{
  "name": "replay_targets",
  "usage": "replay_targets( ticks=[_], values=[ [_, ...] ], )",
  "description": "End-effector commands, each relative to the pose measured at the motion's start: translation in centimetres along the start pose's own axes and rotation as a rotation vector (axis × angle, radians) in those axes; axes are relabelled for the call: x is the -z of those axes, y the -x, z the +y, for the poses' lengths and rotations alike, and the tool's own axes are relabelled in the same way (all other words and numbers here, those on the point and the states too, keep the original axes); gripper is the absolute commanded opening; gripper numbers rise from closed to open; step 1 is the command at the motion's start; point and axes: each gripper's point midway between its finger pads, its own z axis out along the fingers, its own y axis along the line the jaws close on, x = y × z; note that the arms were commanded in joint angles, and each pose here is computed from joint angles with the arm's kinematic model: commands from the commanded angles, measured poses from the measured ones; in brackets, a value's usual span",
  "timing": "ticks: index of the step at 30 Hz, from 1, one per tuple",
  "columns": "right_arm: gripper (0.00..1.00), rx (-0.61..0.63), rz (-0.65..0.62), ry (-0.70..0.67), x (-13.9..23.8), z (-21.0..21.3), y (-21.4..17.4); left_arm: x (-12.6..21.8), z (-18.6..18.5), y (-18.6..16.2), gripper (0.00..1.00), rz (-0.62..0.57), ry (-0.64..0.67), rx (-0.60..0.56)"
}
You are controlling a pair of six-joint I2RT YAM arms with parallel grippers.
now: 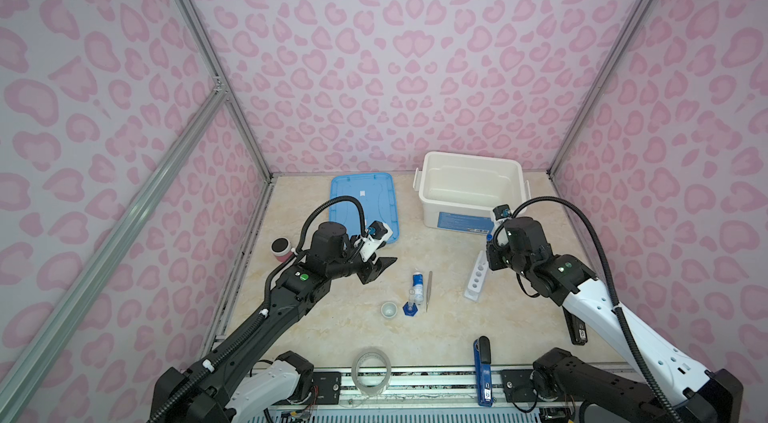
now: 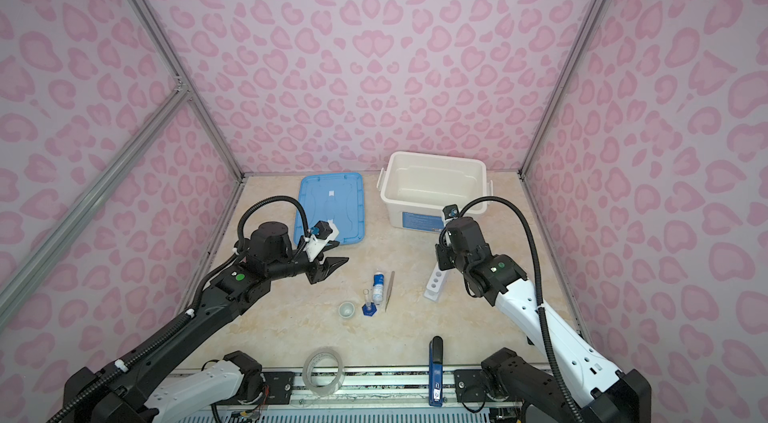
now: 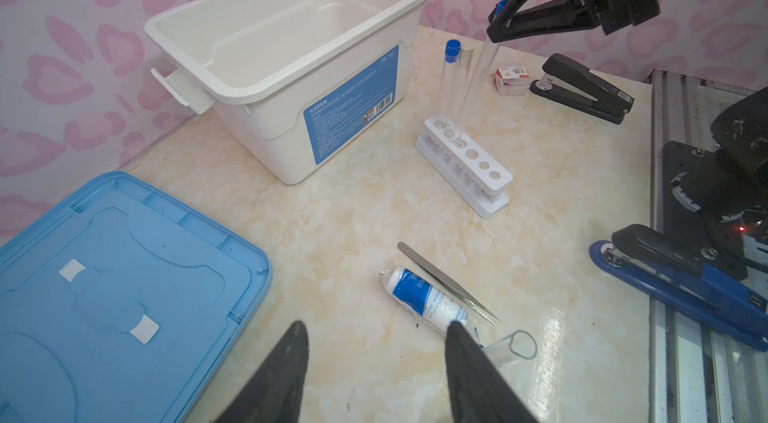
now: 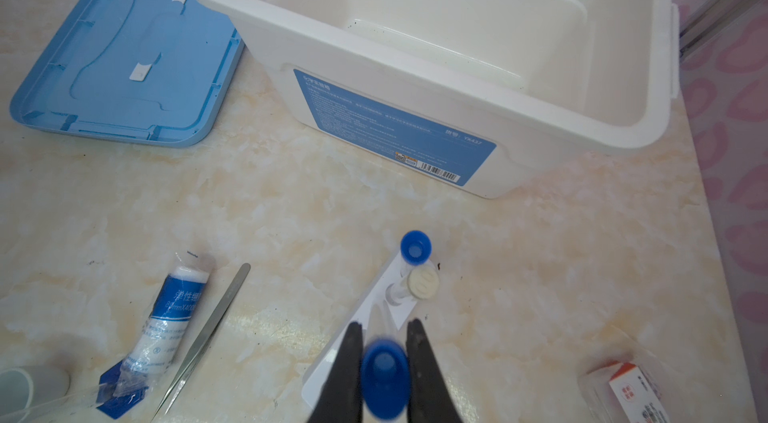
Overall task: Organize the chemistry lab equipment
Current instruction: 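Lower the blue-capped tube with right gripper into a free rack hole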
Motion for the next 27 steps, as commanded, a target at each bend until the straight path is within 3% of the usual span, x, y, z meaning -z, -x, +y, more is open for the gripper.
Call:
replay_targets(
  ticks=[1, 27],
  values=[
    [0.14, -0.006, 0.001, -0.001, 0.0, 0.0, -0.3, 0.1, 0.1, 0.7, 0.55, -0.024, 0.003, -0.015],
    [0.14, -0.014, 0.036, -0.026, -1.9, -0.3, -2.4, 0.1, 0.2, 0.7, 0.55, -0.023, 0.005, -0.018]
  ],
)
